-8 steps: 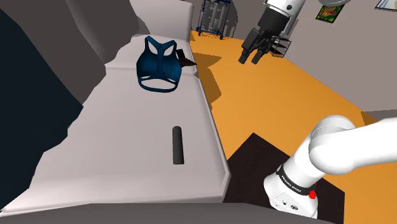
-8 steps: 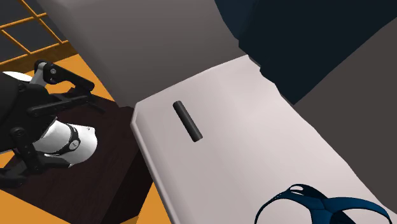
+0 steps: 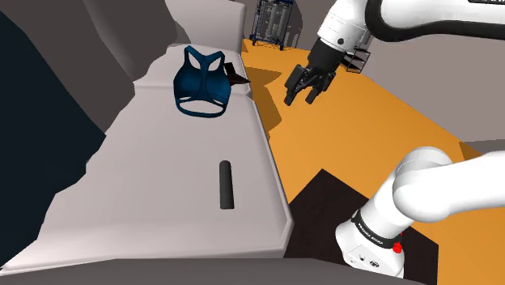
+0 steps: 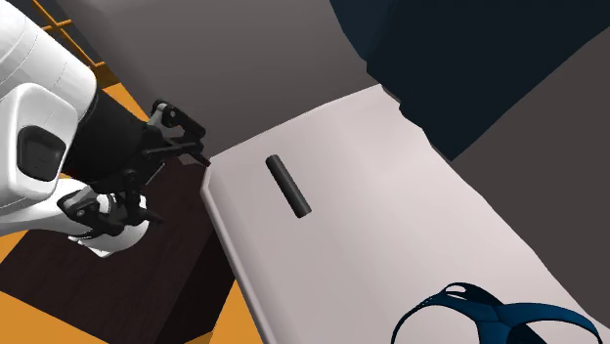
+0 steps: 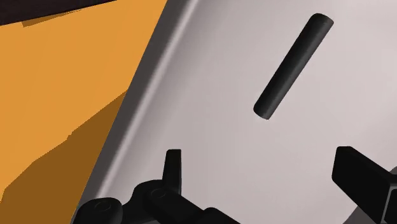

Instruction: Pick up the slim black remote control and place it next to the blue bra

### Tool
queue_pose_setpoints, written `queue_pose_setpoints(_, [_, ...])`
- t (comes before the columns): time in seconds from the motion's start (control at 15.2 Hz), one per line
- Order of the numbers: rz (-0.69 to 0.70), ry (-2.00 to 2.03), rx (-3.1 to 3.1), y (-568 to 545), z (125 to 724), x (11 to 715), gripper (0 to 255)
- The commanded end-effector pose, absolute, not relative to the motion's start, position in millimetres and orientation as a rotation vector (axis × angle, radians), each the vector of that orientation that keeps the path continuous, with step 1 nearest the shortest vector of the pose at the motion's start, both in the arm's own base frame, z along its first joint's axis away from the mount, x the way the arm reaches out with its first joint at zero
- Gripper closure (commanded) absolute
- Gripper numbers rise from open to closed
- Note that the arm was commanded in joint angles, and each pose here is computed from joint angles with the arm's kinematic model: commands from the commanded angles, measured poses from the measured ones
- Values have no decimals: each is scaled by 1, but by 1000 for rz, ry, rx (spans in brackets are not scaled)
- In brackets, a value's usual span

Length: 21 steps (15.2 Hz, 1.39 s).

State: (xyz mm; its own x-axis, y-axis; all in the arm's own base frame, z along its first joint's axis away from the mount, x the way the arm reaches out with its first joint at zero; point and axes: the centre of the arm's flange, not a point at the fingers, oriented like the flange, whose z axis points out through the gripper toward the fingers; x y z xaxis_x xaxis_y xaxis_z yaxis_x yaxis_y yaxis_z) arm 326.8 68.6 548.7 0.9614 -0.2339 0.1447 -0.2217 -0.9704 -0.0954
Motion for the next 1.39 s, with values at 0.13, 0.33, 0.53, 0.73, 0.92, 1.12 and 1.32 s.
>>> queue_pose_setpoints(0.13, [-256,485,-3047,109,508,334,0])
queue_pose_setpoints(0.33, [-267,580,-3055,137,477,340,0])
queue_pose_setpoints(0.53, [-279,677,-3060,164,445,348,0])
queue_pose_setpoints(0.73, [-290,775,-3061,189,412,358,0])
queue_pose_setpoints(0.92, [-301,873,-3060,214,379,370,0])
queue_pose_setpoints(1.12, [-311,972,-3055,236,346,383,0])
queue_pose_setpoints(1.32, [-322,1072,-3047,258,312,397,0])
